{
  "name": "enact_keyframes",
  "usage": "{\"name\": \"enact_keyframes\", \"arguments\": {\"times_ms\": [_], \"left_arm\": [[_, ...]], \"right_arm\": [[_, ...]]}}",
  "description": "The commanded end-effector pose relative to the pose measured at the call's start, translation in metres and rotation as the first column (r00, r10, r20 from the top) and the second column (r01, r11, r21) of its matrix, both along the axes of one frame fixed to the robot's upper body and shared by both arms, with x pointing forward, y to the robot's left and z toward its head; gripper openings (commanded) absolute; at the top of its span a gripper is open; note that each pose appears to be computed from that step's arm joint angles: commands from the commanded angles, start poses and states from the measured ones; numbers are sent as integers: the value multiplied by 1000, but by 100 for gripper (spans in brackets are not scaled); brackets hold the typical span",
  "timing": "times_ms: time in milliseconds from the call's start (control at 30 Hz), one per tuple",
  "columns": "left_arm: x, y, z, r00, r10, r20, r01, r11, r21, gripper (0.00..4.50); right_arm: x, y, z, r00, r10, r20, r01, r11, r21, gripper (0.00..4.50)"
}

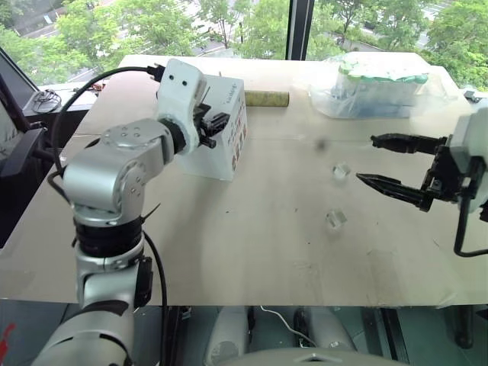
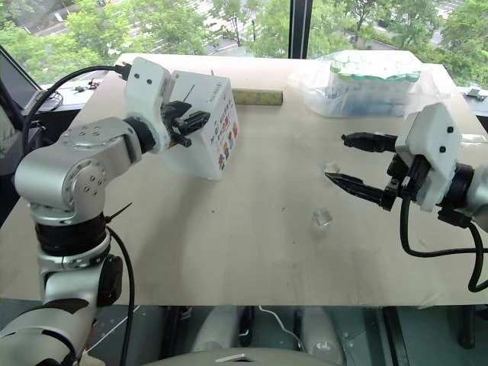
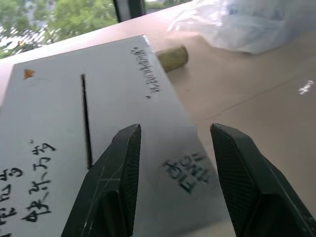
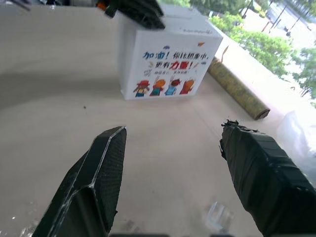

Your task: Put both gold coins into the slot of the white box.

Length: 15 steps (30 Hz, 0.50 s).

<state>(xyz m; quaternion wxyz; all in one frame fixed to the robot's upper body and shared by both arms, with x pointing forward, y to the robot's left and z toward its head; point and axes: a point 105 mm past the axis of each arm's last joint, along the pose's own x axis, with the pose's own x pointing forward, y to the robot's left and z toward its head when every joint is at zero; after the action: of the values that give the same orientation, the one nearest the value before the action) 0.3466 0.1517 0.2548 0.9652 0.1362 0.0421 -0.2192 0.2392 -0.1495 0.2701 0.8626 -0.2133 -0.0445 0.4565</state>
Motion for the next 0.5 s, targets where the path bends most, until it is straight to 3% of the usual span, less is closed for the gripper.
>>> {"name": "enact_keyframes", "arguments": {"times_ms": [33, 167, 333, 433, 500], "left_arm": [[-14, -7, 8, 993, -101, 64, 101, 995, 3, 224], [-26, -17, -3, 977, -208, 36, 209, 978, -13, 224], [-40, -26, -21, 937, -348, -9, 345, 930, -127, 224], [-51, -31, -19, 890, -445, 99, 456, 862, -223, 224], [-54, -27, -27, 882, -463, 86, 471, 855, -218, 224]], "right_arm": [[-3, -1, 21, 998, -2, 66, -1, 999, 52, 333], [-5, 2, 28, 997, 7, 79, -14, 997, 78, 333], [-8, 6, 36, 996, 23, 85, -35, 990, 138, 333], [-9, 7, 42, 996, 26, 88, -43, 980, 197, 333], [-8, 5, 41, 997, 5, 78, -22, 976, 216, 333]]}}
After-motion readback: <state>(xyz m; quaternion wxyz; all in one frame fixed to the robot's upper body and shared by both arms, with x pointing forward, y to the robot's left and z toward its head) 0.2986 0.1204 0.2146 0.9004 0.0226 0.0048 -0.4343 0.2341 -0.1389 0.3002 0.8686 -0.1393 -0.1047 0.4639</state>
